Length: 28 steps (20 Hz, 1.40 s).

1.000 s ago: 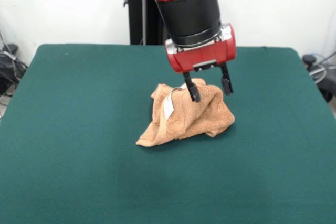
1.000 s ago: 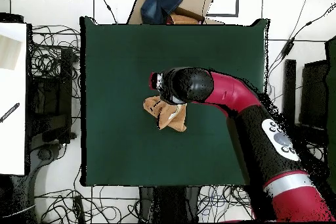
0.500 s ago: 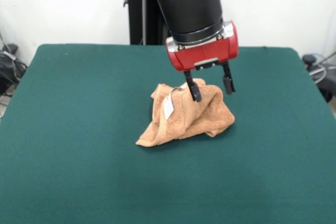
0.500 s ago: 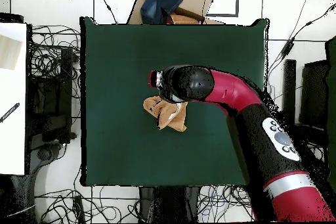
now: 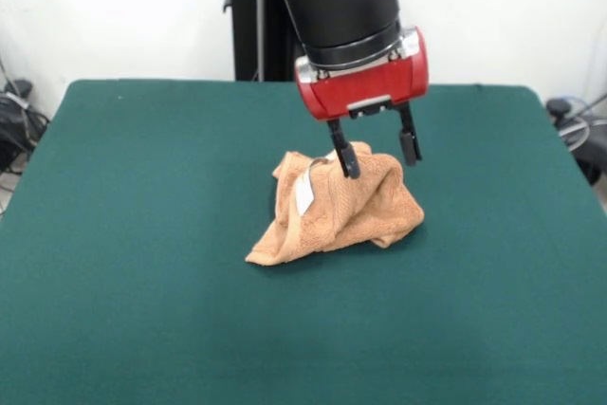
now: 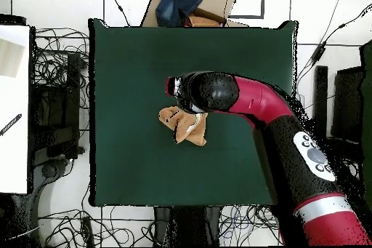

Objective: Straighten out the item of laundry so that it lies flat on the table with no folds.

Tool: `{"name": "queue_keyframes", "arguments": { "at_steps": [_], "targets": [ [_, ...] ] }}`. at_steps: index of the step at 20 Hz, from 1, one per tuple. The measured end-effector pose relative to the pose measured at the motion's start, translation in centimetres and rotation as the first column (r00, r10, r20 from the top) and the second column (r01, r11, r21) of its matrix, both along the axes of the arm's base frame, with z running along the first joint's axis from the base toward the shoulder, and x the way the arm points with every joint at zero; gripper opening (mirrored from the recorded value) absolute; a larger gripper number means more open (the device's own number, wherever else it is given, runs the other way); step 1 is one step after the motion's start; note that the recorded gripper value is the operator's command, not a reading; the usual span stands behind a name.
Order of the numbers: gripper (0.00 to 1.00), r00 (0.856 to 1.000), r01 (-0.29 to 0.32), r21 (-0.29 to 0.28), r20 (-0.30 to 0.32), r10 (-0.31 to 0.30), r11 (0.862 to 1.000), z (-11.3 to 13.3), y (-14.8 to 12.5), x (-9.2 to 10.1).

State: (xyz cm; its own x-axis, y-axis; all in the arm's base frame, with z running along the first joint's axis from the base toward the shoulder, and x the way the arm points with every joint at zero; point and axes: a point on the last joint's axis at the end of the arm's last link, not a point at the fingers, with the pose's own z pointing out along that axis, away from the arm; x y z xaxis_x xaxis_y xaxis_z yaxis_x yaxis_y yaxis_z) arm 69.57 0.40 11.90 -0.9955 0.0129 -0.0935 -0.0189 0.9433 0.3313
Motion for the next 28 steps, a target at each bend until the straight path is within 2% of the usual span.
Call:
{"name": "queue_keyframes", "arguments": {
  "at_steps": [17,28],
  "targets": [
    [1.0,1.0,0.017,0.023,0.011,-0.017,1.0,0.3,-1.1,0.4],
    [1.0,1.0,0.016,0.016,0.018,-0.016,1.0,0.6,-1.4,0.5]
  ]
}}
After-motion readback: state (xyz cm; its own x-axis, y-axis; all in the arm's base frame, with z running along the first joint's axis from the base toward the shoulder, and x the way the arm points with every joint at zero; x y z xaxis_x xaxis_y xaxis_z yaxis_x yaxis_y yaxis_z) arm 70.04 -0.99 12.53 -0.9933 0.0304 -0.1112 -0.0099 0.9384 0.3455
